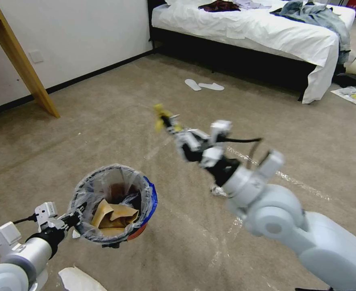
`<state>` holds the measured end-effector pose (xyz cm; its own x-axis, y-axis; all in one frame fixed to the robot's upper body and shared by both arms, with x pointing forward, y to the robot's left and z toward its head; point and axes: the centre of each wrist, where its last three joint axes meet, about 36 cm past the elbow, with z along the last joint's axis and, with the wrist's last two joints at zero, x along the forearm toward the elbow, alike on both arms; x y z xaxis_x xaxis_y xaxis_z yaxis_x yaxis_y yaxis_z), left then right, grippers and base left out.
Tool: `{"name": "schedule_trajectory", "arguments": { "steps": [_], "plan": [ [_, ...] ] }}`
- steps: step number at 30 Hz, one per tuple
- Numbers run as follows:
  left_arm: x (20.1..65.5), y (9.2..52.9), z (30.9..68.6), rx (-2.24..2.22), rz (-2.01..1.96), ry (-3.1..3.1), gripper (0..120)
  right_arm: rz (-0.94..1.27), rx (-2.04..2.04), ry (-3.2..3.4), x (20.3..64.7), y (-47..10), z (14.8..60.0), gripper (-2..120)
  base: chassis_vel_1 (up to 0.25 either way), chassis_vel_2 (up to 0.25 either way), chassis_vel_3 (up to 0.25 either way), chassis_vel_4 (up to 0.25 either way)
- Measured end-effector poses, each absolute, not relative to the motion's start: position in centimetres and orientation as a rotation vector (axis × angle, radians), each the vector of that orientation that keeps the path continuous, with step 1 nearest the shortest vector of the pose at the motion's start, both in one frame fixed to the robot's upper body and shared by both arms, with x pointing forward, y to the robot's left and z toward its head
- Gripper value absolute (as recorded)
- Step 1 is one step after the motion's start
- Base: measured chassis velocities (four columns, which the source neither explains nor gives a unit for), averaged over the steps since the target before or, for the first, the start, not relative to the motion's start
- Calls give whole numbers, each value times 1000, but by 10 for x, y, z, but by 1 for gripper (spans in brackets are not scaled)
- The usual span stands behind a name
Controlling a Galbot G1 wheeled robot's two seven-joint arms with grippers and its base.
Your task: Pick up the trash bin and place the garbage on the floor into it.
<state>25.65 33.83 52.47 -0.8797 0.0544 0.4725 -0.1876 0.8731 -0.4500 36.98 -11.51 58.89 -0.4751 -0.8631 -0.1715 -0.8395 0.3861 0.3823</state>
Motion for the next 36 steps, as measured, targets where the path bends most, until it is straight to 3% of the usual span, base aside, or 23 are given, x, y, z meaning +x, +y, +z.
{"name": "schedule_trajectory", "arguments": {
  "steps": [14,36],
  "plan": [
    [258,343,530,98,674,-2576,1,-366,1477,-2364,367,-48,562,0,0,0,0,0],
    [260,344,532,95,679,-2579,1,-250,1342,-2347,374,-46,527,0,0,0,0,0]
  ]
}}
